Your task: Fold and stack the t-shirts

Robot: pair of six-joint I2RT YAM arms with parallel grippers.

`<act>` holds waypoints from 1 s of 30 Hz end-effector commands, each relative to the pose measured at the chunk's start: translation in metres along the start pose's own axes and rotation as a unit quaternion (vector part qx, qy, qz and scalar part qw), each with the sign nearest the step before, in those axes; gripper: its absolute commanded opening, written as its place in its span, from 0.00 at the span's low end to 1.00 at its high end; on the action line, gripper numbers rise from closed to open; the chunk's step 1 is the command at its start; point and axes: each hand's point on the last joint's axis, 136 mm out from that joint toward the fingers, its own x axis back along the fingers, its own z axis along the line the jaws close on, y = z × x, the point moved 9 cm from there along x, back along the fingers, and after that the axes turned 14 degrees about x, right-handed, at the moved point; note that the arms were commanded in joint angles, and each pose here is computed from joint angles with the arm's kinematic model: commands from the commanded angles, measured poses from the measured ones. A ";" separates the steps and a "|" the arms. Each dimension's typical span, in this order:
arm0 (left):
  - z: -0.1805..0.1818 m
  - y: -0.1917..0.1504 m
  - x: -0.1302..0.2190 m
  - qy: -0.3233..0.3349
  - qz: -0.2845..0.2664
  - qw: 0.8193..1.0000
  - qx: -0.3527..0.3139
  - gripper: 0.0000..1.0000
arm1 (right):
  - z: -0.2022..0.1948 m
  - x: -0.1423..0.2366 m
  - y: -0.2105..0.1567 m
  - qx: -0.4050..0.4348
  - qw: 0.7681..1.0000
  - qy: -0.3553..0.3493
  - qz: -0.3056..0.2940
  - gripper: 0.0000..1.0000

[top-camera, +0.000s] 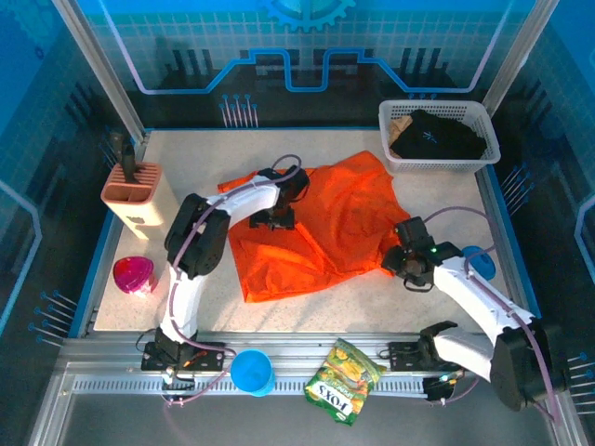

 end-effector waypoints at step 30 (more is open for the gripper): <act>0.011 0.001 -0.019 0.072 -0.053 0.996 0.002 0.70 | 0.029 -0.067 0.047 0.018 0.999 -0.018 0.043 0.40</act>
